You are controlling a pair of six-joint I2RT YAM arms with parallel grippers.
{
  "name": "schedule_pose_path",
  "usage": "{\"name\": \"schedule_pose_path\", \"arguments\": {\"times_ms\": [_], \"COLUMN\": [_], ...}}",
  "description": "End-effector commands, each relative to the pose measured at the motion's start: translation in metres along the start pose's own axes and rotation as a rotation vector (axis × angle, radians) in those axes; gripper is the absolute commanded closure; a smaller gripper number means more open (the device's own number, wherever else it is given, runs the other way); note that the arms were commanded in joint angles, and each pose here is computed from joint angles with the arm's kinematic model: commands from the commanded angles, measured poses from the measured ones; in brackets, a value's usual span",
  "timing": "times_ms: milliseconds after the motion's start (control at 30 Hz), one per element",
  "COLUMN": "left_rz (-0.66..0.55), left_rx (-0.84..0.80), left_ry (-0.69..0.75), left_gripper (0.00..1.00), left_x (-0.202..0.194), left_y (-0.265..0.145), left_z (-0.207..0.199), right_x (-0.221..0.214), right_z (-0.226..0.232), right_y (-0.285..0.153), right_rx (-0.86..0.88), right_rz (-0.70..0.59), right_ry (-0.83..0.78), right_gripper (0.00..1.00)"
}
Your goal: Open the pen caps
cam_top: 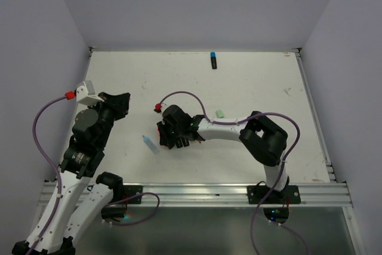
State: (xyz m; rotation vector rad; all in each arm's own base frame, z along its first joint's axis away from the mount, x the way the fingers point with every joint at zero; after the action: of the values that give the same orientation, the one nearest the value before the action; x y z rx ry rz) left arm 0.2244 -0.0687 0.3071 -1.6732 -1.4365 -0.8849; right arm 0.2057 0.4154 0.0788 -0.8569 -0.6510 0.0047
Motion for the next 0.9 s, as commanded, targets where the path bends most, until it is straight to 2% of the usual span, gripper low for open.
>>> {"name": "schedule_pose_path", "arguments": {"times_ms": [0, 200, 367, 600, 867], "left_rz": [-0.013, 0.018, 0.041, 0.023, 0.031], "left_rx": [0.021, -0.012, -0.019, -0.027, -0.028], "left_ry": [-0.020, -0.035, -0.039, -0.038, -0.029], "left_gripper": [1.00, 1.00, 1.00, 1.00, 1.00], "left_x": [0.007, -0.004, -0.011, -0.004, -0.006], "left_y": [-0.003, 0.000, 0.000, -0.005, -0.005], "left_z": [0.000, -0.002, -0.001, -0.003, -0.003], "right_x": [0.013, 0.013, 0.012, 0.007, 0.005], "right_z": [0.020, 0.026, 0.033, 0.029, 0.024], "right_y": [0.003, 0.009, 0.016, 0.030, 0.037], "right_rx": [0.066, 0.071, 0.067, 0.047, 0.017], "right_rz": [-0.032, -0.027, -0.015, -0.008, -0.007], "right_ry": [-0.012, -0.023, -0.026, -0.013, -0.031], "right_gripper": [0.91, 0.88, 0.81, 0.76, 0.65]}}
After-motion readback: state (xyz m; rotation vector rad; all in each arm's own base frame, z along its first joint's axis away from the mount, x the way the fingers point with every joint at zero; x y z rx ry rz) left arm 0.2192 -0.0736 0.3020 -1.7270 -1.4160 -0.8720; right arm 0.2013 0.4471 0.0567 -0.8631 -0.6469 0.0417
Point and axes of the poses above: each gripper's point midway between its finger pads, its own y axis out along the fingers, its own z axis along the line the jaws close on, x = y × z, the point moved 4 cm from there along -y, back along the fingers, and after that the axes turned 8 degrees about y, right-handed, at the moved point
